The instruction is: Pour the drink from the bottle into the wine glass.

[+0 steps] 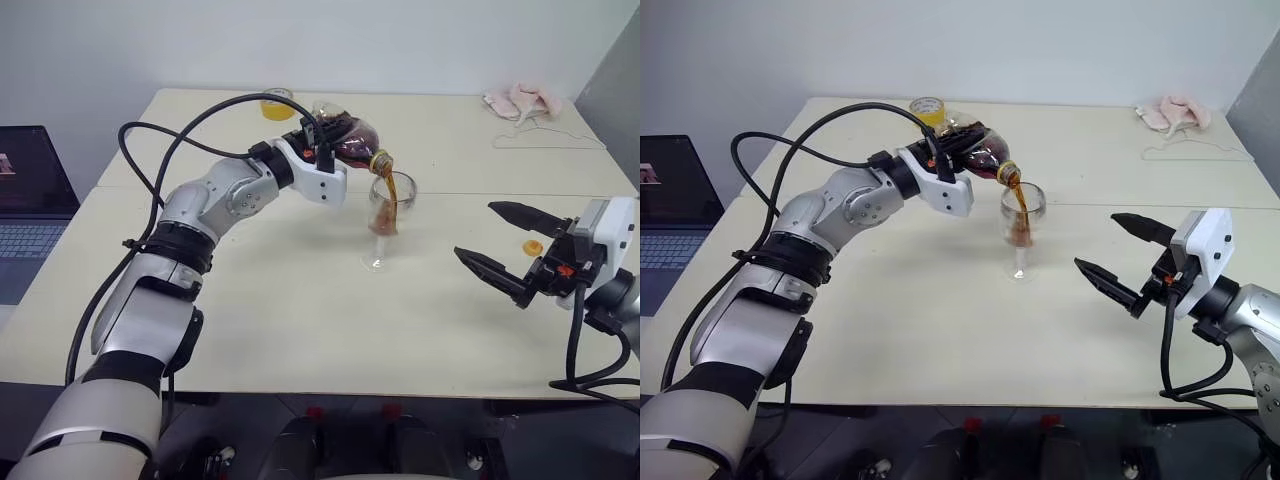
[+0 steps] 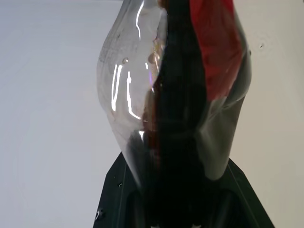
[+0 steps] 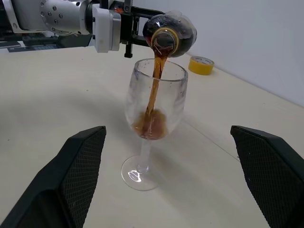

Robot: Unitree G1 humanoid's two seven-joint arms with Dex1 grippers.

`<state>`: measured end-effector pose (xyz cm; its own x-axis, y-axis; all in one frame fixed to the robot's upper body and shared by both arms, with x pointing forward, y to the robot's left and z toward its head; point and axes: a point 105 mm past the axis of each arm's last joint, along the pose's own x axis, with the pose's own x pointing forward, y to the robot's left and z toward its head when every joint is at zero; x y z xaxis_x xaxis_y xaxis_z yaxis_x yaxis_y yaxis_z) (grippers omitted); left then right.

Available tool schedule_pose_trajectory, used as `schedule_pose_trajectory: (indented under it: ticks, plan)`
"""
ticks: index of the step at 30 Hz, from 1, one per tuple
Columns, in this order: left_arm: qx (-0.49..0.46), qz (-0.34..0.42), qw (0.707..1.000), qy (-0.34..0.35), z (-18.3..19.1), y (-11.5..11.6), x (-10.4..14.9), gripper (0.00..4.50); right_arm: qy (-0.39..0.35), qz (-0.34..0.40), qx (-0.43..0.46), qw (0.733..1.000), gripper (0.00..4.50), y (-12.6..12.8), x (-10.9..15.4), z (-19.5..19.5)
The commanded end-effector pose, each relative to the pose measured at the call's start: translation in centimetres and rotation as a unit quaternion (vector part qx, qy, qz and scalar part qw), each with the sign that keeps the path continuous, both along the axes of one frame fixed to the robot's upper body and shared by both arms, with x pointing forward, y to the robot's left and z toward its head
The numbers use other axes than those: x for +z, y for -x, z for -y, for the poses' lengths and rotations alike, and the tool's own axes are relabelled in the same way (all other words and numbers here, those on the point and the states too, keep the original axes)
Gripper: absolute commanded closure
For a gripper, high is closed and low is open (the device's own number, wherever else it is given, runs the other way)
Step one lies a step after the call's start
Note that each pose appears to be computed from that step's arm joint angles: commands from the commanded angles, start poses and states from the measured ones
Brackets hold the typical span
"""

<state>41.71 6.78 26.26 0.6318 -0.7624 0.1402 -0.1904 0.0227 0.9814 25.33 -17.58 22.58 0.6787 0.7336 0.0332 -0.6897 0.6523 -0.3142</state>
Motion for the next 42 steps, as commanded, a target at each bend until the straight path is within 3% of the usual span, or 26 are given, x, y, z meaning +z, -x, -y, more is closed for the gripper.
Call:
schedule_pose_trajectory:
  ticks: [1,42]
  plan:
    - [-0.009,0.038,0.999,0.008,0.17,0.40,2.47,3.75,0.004,0.025,0.006,1.000,0.00,0.36,0.86,-0.26]
    - [-0.004,0.019,1.000,-0.002,0.03,0.15,1.74,3.75,0.004,0.027,0.001,1.000,0.00,0.20,0.81,-0.27]
